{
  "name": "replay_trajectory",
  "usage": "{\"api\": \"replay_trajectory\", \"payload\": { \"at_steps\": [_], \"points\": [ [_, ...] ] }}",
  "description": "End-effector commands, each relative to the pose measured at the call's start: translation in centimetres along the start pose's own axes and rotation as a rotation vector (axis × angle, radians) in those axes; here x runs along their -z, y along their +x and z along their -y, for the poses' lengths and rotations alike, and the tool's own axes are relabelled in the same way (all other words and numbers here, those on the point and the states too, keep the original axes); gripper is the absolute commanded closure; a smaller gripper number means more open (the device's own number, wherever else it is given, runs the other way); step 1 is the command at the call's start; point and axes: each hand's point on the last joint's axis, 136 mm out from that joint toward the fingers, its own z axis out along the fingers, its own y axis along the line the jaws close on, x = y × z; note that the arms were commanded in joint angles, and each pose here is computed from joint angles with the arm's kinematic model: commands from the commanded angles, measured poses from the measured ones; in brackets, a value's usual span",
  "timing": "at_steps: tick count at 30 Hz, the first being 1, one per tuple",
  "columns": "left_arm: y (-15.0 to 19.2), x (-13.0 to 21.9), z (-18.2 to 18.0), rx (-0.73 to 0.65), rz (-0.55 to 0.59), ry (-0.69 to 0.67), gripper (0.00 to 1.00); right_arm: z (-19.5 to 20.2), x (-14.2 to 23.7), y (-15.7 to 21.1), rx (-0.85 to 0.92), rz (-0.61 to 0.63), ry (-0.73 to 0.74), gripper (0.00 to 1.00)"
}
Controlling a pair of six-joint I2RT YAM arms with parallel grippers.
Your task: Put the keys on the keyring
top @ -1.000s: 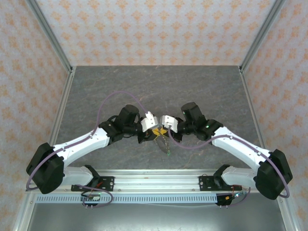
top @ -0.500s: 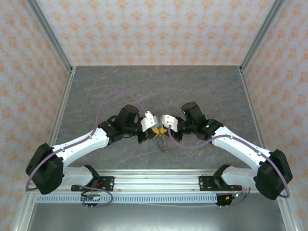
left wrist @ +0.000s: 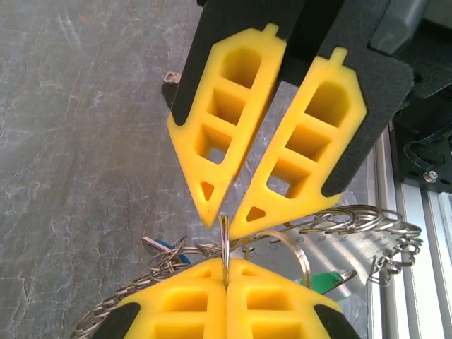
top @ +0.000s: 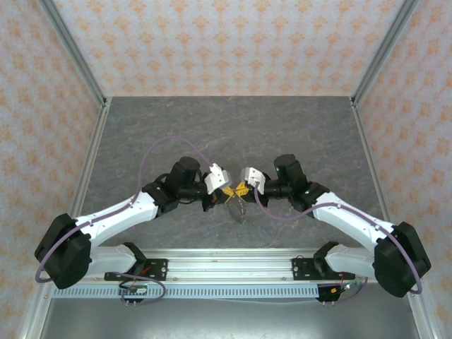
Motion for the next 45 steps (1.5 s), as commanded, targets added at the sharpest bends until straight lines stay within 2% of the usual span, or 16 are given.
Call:
{"api": "replay_trajectory", "payload": {
  "at_steps": [1, 14, 18, 23, 27, 29, 30, 33, 35, 37, 42, 45],
  "points": [
    [-3.2, 0.8, 0.7, -0.051, 0.12, 0.017, 1.0, -0.1, 0.5, -1.5, 0.01, 0.084, -0.015, 0.87],
    [-2.9, 0.4, 0.6, -0.035, 0.089, 0.031, 1.0, -0.3, 1.1, -3.0, 0.014, 0.129, -0.028, 0.99],
    [-2.6, 0.4, 0.5, -0.041, 0.057, 0.026, 0.89, -0.3, 1.4, -3.2, 0.022, 0.102, -0.032, 1.0],
    [-2.6, 0.3, 0.4, -0.054, 0.035, 0.031, 0.84, -0.5, 1.5, -3.4, 0.037, 0.078, -0.038, 1.0],
    [-2.3, 0.2, 0.4, -0.054, 0.023, 0.033, 0.87, -0.5, 1.4, -3.2, 0.041, 0.059, -0.04, 1.0],
    [-1.8, 0.1, 0.0, -0.045, 0.006, 0.005, 0.97, -0.4, 1.2, -2.8, 0.037, 0.047, -0.033, 1.0],
    [-1.5, 0.1, -0.4, -0.043, -0.001, -0.016, 0.97, -0.1, 1.2, -2.6, 0.024, 0.039, -0.013, 1.0],
    [-0.8, 0.2, -1.6, -0.023, -0.014, -0.095, 0.95, 1.4, 0.8, -1.1, -0.051, 0.01, 0.08, 0.98],
    [-0.6, 0.4, -2.6, 0.011, -0.008, -0.157, 0.93, 3.2, 0.7, 0.4, -0.158, -0.007, 0.193, 0.88],
    [-0.6, 0.5, -3.5, 0.052, 0.018, -0.215, 0.92, 5.3, 0.8, 2.1, -0.29, -0.014, 0.325, 0.72],
    [-1.1, 1.8, -6.2, 0.223, 0.149, -0.387, 0.91, 8.7, 1.7, 6.9, -0.646, -0.089, 0.585, 0.7],
    [-1.2, 4.2, -8.1, 0.346, 0.264, -0.536, 0.89, 9.4, 2.7, 9.2, -0.842, -0.097, 0.71, 0.66]
  ]
}}
